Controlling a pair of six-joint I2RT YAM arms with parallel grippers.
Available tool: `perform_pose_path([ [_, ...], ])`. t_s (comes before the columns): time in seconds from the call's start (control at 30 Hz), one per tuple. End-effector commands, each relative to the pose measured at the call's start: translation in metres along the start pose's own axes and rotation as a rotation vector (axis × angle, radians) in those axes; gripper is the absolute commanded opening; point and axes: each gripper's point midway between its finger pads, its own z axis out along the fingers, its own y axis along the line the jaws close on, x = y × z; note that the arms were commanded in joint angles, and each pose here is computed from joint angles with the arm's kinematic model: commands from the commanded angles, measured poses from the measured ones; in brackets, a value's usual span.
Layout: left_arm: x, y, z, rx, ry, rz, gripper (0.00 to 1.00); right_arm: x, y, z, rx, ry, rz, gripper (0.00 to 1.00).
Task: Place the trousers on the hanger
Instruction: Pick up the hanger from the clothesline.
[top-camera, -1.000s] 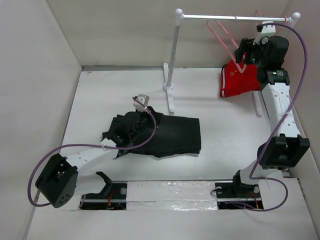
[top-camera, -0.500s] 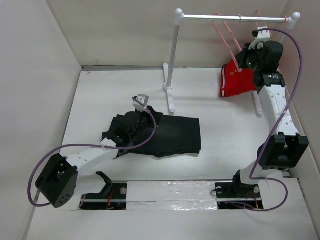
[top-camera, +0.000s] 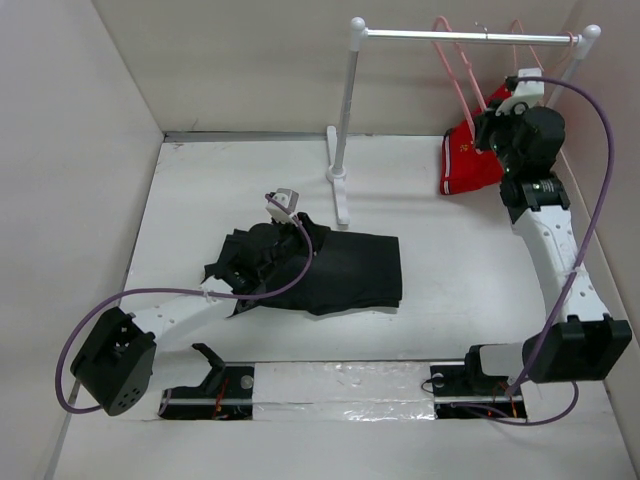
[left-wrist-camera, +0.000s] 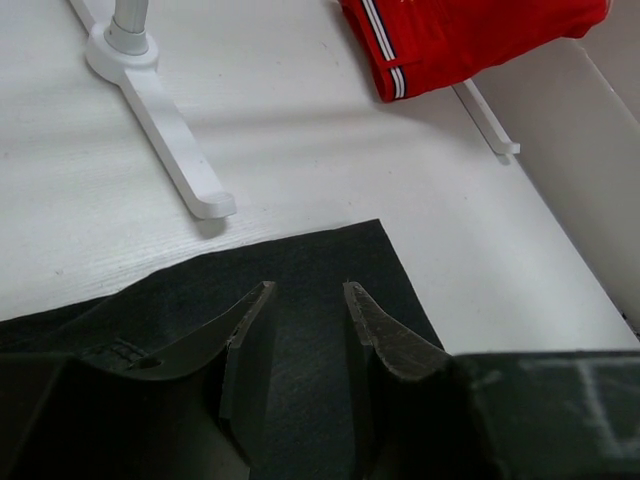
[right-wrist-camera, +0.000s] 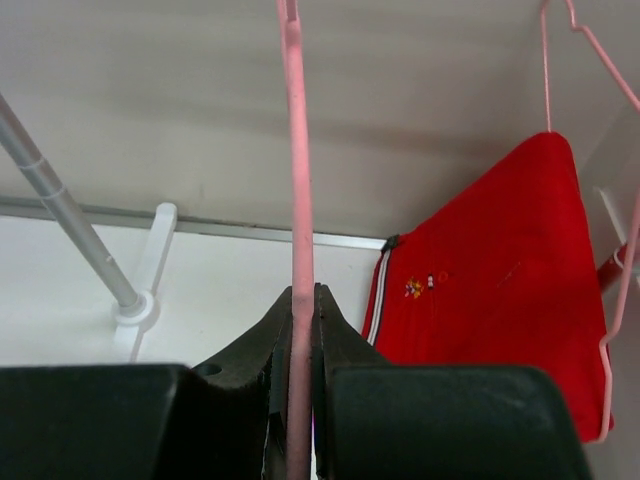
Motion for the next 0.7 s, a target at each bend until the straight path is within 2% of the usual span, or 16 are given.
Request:
perform_pose_path([
  [0.0, -0.013, -0.020, -0.003, 0.091, -0.045, 0.003, 0.30, 0.010, -0.008, -0.008, 0.059, -0.040, 0.013, 0.00],
  [0.1, -0.016, -0.026, -0.003, 0.119, -0.054, 0.000, 0.30, 0.029, -0.005, -0.015, 0.051, -0.025, 0.033, 0.00],
  [0.13, -0.017, -0.027, -0.002, 0.126, -0.058, 0.002, 0.30, 0.032, 0.005, -0.017, 0.028, -0.027, 0.075, 0.00],
  [0.3, -0.024, -0.035, 0.000, 0.154, -0.071, -0.011, 0.31, 0.074, 0.033, -0.033, 0.023, 0.028, 0.093, 0.00],
  [0.43, -0.036, -0.064, 0.011, 0.168, -0.067, -0.010, 0.32, 0.147, 0.047, -0.051, 0.085, 0.165, 0.087, 0.00],
  [0.47, -0.028, -0.071, 0.017, 0.173, -0.045, -0.003, 0.34, 0.159, 0.048, -0.055, 0.094, 0.187, 0.086, 0.00],
  [0.53, -0.032, -0.097, 0.025, 0.200, -0.039, 0.000, 0.35, 0.190, 0.052, -0.068, 0.118, 0.233, 0.073, 0.00],
  [0.63, -0.020, -0.135, 0.038, 0.303, 0.025, -0.036, 0.36, 0.214, 0.055, -0.081, 0.119, 0.268, 0.055, 0.00],
  [0.67, -0.009, -0.135, 0.047, 0.303, 0.053, -0.067, 0.37, 0.224, 0.058, -0.089, 0.109, 0.286, 0.045, 0.00],
])
